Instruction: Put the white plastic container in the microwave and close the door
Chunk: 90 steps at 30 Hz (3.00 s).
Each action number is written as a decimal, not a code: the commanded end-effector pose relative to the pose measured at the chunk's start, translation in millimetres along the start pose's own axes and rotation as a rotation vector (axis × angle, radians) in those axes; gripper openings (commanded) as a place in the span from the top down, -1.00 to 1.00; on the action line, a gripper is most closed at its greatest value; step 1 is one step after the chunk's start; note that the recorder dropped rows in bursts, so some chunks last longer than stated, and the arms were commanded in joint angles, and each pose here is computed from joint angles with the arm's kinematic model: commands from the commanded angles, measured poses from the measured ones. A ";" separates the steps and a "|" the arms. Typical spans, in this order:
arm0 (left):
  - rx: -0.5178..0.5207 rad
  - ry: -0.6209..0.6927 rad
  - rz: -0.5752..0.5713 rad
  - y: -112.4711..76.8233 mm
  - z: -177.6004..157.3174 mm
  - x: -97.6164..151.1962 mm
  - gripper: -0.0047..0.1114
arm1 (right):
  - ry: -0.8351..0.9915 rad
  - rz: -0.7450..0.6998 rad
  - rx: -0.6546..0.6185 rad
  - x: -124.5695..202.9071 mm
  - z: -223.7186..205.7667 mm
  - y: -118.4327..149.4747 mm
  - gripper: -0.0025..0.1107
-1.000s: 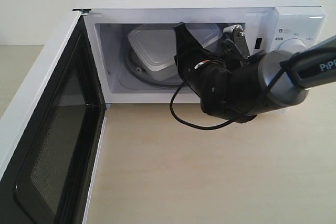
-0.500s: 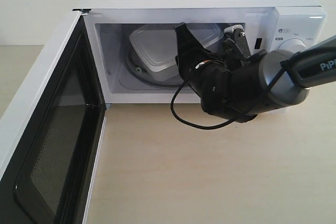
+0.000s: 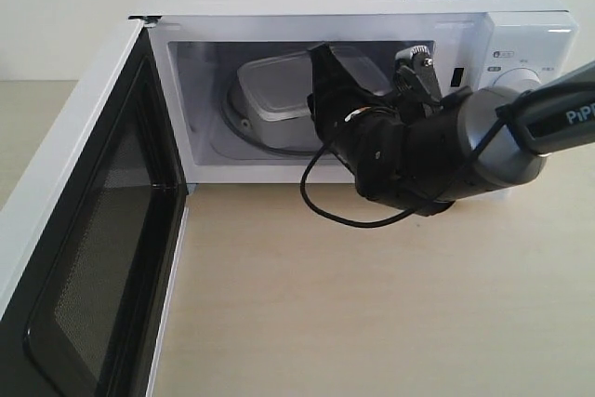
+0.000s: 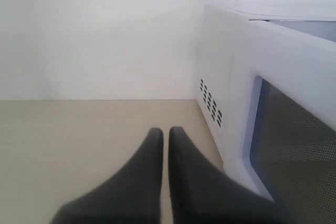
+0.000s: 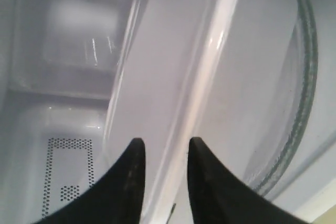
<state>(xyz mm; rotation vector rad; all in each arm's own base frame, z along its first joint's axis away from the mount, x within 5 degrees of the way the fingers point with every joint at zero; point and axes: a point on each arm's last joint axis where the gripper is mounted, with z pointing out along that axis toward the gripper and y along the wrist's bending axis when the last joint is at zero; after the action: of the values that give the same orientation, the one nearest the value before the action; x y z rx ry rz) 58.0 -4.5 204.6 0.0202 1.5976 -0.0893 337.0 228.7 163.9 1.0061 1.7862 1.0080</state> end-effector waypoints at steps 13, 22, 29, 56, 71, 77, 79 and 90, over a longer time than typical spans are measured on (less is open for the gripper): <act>-0.005 -0.009 -0.011 0.4 -0.3 0.3 0.84 | 0.143 -0.913 -0.070 25.4 -22.5 -19.1 0.54; -0.005 -0.009 -0.011 0.4 -0.3 0.3 0.84 | 0.093 -1.298 -0.168 28.9 -18.7 -19.6 0.96; -0.005 -0.009 -0.011 0.4 -0.3 0.3 0.84 | 0.077 -1.297 -0.175 40.5 5.3 -23.2 0.96; -0.005 -0.009 -0.011 0.4 -0.3 0.3 0.84 | 0.096 -1.202 -0.183 45.4 1.8 14.6 0.96; -0.005 -0.009 -0.011 0.4 -0.3 0.3 0.84 | 0.750 -1.168 -0.191 18.4 -183.8 25.0 0.96; -0.005 -0.009 -0.011 0.4 -0.3 0.3 0.84 | 1.086 -1.192 -0.202 -1.1 -254.4 28.6 0.96; -0.005 -0.009 -0.011 0.4 -0.3 0.3 0.84 | 1.162 -1.241 -0.109 -6.3 -261.8 18.6 0.96; -0.005 -0.009 -0.011 0.4 -0.3 0.3 0.84 | 0.958 -1.249 -0.081 -51.3 -307.2 26.3 0.96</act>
<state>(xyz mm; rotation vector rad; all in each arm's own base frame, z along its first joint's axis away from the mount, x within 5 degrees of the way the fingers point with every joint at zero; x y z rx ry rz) 58.0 -4.5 204.6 0.0202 1.5976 -0.0893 85.6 132.4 295.1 -0.9028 2.5128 0.7103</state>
